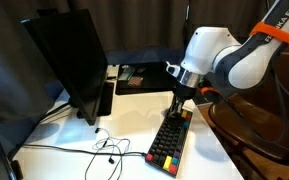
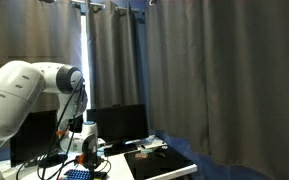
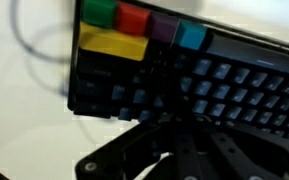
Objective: Press a top middle button on the desktop computer keyboard
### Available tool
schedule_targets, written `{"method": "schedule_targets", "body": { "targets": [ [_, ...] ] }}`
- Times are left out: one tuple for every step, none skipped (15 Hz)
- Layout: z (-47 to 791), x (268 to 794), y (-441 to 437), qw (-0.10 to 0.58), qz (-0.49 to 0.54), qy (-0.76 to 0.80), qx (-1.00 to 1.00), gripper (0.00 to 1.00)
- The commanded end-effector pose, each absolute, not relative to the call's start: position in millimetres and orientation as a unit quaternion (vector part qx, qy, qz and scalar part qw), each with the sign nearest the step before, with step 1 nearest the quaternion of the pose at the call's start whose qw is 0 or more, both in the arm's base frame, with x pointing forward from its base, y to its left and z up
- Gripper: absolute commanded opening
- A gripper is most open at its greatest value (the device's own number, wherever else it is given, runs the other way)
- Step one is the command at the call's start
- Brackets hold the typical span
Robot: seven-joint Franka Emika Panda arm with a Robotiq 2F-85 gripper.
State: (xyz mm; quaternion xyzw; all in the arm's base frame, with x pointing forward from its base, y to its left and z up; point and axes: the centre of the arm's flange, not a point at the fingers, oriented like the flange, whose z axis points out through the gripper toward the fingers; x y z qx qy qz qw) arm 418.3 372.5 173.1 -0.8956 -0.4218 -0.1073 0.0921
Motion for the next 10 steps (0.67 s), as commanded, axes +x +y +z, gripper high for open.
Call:
{"method": "schedule_targets", "body": {
  "targets": [
    [165.0, 417.1, 381.4, 0.091, -0.107, -0.421, -0.896, 0.0],
    [165.6, 417.8, 380.0, 0.089, -0.105, -0.418, -0.898, 0.0],
    [166.4, 418.0, 378.3, 0.089, -0.101, -0.416, -0.899, 0.0],
    [167.0, 417.8, 377.4, 0.089, -0.1, -0.415, -0.9, 0.0],
    [167.6, 417.6, 376.4, 0.089, -0.098, -0.414, -0.901, 0.0],
    [168.4, 417.1, 375.4, 0.089, -0.097, -0.413, -0.901, 0.0],
    [168.9, 416.8, 374.8, 0.09, -0.096, -0.412, -0.902, 0.0],
    [169.5, 416.3, 374.3, 0.091, -0.095, -0.412, -0.902, 0.0],
    [170.0, 415.8, 373.8, 0.092, -0.093, -0.412, -0.902, 0.0],
    [170.6, 415.5, 373.0, 0.091, -0.091, -0.412, -0.902, 0.0]
  ]
}}
